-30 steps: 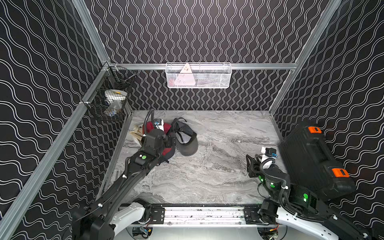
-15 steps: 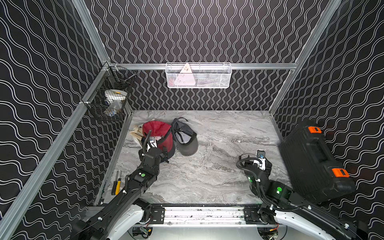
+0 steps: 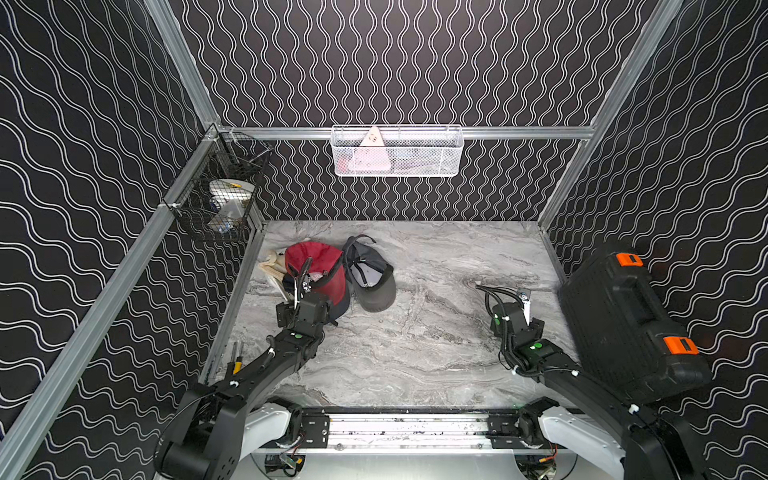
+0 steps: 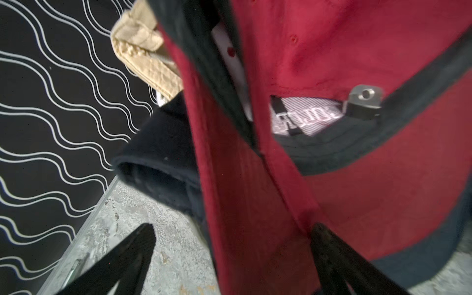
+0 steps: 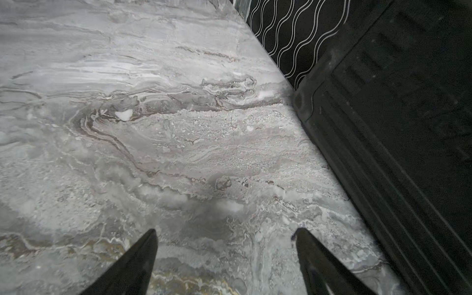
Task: Open the adjustable buckle of the baseball cap
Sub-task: Reset both arms
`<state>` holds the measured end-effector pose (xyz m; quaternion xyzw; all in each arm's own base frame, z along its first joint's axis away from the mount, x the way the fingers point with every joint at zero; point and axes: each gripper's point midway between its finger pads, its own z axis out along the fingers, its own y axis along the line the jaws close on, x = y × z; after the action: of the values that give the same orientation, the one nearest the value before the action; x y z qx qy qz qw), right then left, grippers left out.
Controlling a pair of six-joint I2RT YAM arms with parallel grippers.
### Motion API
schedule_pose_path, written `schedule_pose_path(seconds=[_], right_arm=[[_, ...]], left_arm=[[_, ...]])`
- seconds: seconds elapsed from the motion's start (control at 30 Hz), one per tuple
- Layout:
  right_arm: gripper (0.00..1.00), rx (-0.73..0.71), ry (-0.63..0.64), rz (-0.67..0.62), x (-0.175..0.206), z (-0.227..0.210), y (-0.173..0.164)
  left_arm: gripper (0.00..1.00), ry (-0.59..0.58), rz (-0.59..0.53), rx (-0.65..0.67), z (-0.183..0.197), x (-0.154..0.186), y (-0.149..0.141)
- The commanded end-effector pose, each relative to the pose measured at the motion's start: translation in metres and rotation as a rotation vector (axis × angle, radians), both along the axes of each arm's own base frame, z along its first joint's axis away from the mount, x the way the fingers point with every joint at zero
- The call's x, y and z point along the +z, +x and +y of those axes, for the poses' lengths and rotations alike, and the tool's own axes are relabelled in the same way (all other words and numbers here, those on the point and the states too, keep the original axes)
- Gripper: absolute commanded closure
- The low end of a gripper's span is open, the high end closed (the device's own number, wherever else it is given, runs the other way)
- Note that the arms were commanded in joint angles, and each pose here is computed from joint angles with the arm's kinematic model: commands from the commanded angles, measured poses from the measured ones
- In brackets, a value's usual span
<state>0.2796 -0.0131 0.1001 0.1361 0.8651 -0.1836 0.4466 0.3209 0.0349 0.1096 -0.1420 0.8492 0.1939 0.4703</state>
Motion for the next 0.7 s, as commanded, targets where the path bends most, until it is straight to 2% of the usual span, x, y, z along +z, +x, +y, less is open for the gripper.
schedule_pose_path(seconds=[0.0, 0.13, 0.23, 0.3, 0.37, 0.5, 0.67], right_arm=[[0.14, -0.014, 0.060, -0.045, -0.005, 0.002, 0.010], [0.14, -0.043, 0.057, -0.035, -0.008, -0.004, 0.014], [0.14, -0.053, 0.060, -0.085, -0.004, -0.008, 0.021], [0.06, -0.051, 0.061, -0.114, -0.001, -0.009, 0.025], [0.05, -0.052, 0.061, -0.133, 0.000, -0.010, 0.029], [0.04, -0.055, 0.058, -0.122, -0.003, -0.011, 0.040], [0.04, -0.059, 0.035, -0.090, -0.008, -0.013, 0.058]], left_arm=[[0.01, -0.059, -0.056, 0.005, 0.003, -0.002, 0.015], [0.01, -0.135, -0.085, -0.044, -0.001, -0.016, 0.027], [0.01, -0.127, -0.119, -0.061, -0.002, -0.016, 0.034], [0.01, -0.112, -0.139, -0.075, -0.003, -0.013, 0.040], [0.01, -0.105, -0.160, -0.104, -0.007, -0.011, 0.046], [0.01, -0.098, -0.217, -0.149, -0.012, -0.005, 0.052], [0.01, -0.048, -0.186, -0.199, -0.017, -0.006, 0.060]])
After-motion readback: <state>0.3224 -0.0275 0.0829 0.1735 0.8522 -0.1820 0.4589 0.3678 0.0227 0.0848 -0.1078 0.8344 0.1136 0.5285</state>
